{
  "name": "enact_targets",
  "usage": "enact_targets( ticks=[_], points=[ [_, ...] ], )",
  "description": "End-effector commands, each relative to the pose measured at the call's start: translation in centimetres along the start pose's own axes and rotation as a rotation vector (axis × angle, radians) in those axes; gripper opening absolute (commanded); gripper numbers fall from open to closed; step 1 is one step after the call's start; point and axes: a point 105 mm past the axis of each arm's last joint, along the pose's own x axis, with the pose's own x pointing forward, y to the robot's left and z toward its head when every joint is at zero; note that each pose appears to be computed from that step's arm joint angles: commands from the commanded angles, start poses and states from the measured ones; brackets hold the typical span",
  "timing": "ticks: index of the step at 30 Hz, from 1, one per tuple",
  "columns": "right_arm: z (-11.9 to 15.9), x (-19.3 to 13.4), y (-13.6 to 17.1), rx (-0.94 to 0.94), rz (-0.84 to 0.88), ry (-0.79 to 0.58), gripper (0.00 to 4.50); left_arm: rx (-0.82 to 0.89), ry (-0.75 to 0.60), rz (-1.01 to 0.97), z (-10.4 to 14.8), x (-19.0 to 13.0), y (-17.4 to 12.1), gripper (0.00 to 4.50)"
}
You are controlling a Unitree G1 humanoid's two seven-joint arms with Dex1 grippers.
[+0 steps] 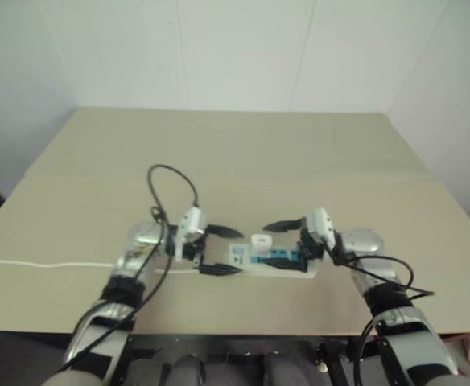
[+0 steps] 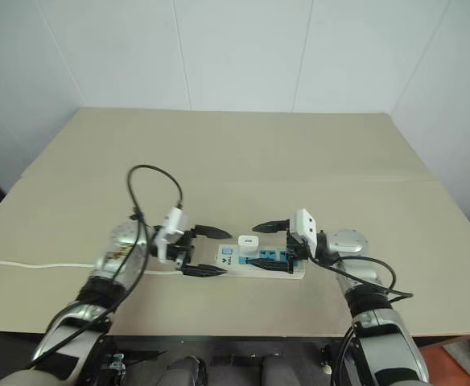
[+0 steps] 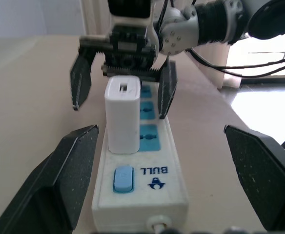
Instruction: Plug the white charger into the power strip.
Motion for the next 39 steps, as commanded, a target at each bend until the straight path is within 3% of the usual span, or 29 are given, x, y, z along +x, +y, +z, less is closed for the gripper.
enact_targets(
  ticks=[1,6,11,19,27,39],
  points=[
    [4.0,-3.9,-1.5,-0.139,-0.075,-0.001,4.5,0.002,0.057,0.003,1.3,-3.1,-1.1,4.49],
    [6.4,-10.9,-1.9,-0.215,-0.142,0.226,4.5,-0.054,0.252,0.085,-1.6,-7.7,-2.8,4.49],
    [6.7,-14.6,-0.1,-0.131,-0.147,0.432,4.5,-0.087,0.297,0.133,-2.5,-9.6,-3.9,4.49],
    [6.2,-15.3,1.4,-0.095,-0.213,0.505,4.5,-0.087,0.261,0.159,-3.0,-8.7,-3.6,4.49],
    [5.7,-15.2,1.7,-0.078,-0.27,0.508,4.5,-0.082,0.135,0.172,-1.3,-6.8,-2.3,4.49],
    [6.2,-15.8,3.0,-0.063,-0.277,0.533,4.5,-0.042,0.113,0.123,-1.5,-6.1,-1.1,4.49]
  ],
)
